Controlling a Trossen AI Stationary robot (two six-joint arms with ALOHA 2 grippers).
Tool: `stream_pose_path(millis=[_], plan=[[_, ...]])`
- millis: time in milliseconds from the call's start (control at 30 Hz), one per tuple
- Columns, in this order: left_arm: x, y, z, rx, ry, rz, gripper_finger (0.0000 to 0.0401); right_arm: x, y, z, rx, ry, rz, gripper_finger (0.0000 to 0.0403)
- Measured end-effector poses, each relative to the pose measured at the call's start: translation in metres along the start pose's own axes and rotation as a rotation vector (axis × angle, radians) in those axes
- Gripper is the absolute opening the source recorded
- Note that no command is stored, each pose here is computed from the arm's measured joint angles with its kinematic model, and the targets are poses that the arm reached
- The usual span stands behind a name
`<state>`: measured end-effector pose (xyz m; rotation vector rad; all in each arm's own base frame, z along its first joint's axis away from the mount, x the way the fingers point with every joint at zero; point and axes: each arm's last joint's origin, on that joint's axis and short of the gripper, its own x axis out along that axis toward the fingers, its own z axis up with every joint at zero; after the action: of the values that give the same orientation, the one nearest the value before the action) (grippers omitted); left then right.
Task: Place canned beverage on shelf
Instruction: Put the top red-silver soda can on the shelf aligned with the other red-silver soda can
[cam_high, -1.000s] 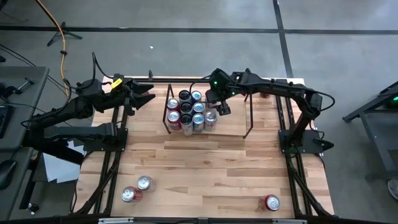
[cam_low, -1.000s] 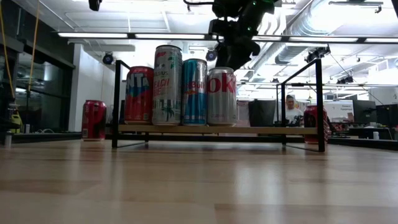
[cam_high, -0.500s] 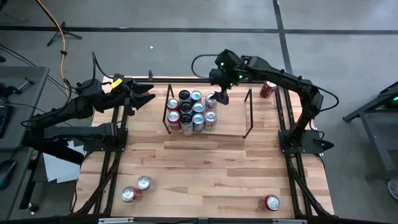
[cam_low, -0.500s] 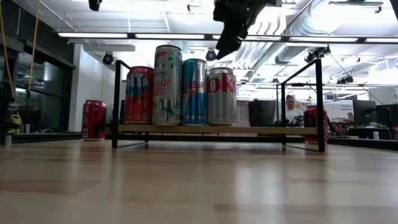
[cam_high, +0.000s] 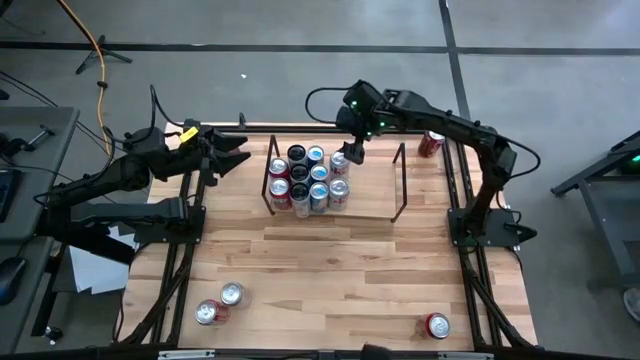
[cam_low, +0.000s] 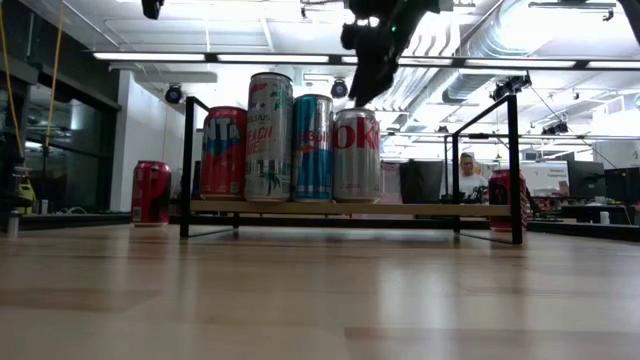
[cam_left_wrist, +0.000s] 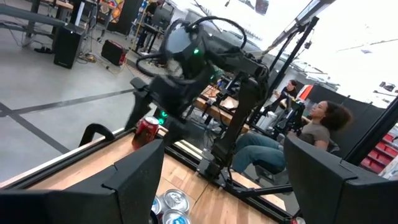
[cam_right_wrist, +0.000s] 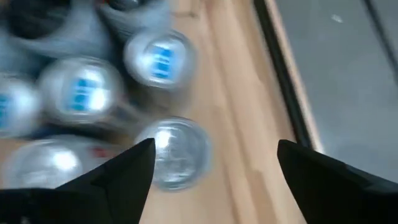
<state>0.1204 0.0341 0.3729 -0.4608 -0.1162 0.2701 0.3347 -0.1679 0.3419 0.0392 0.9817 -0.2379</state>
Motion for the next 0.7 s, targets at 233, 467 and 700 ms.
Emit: stream_pose_path(millis=[233, 467, 700], plan=[[0.0, 0.0, 0.0, -0.007, 0.002, -0.006, 0.0282, 0.029, -0.027, -0.007, 0.124, 0.06, -0.041, 0.0231], [0.0, 0.0, 0.0, -0.007, 0.007, -0.004, 0.0282, 0.044, -0.039, -0.014, 0.215, 0.088, 0.057, 0.0017], [0.0, 0.0, -0.001, -0.006, 0.013, 0.001, 0.0282, 0.047, -0.035, -0.014, 0.232, 0.107, 0.063, 0.0004]])
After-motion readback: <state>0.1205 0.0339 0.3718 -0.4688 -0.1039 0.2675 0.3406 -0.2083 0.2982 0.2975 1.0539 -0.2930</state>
